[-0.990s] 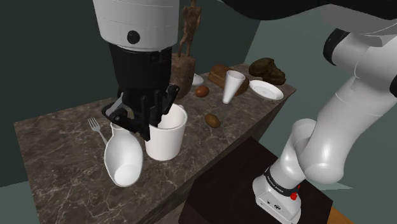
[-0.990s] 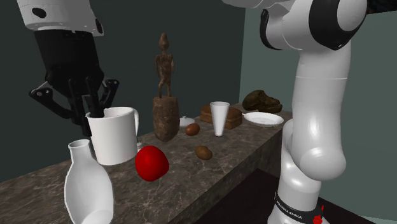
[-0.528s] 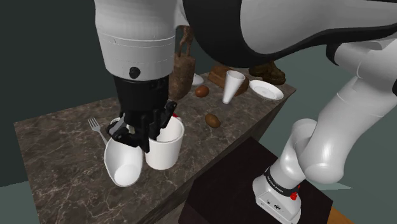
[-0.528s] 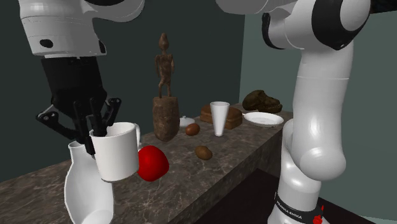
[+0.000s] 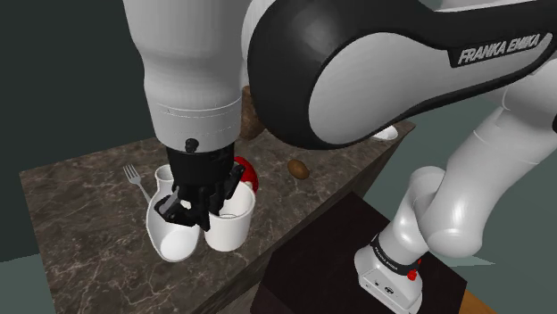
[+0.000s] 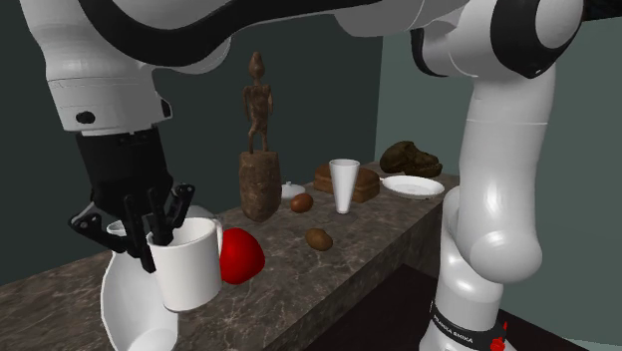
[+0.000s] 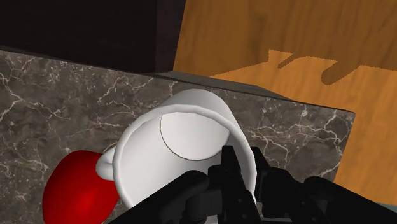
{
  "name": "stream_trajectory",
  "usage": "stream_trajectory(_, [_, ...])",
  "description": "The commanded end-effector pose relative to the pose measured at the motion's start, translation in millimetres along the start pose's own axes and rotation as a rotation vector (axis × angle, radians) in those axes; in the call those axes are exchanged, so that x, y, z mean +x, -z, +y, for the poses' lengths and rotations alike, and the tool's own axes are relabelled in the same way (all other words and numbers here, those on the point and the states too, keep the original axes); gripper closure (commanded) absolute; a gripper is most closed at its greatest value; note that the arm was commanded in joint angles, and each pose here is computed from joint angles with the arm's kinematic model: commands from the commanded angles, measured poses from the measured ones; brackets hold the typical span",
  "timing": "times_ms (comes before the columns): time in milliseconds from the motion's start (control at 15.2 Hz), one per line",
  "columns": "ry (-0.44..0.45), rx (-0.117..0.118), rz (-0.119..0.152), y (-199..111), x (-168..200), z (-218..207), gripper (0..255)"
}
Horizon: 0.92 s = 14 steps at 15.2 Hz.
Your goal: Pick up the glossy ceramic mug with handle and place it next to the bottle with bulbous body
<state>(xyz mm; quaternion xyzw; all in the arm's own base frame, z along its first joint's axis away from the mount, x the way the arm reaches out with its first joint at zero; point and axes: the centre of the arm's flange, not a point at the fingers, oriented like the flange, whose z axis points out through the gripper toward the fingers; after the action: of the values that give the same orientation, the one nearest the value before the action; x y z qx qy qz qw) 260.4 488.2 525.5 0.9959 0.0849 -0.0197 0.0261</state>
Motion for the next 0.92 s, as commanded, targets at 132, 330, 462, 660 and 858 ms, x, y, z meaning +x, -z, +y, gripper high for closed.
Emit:
stream_trajectory(132, [0.0, 0.001, 0.001, -21, 2, -1, 255])
stream_trajectory(330, [0.0, 0.001, 0.001, -37, 3, -2, 255])
stream_trajectory(462, [0.0, 0.001, 0.001, -48, 3, -3, 255])
stream_trajectory(660, [0.0, 0.001, 0.001, -63, 4, -4, 255])
stream_trajectory(858, [0.0, 0.001, 0.001, -79, 5, -4, 255])
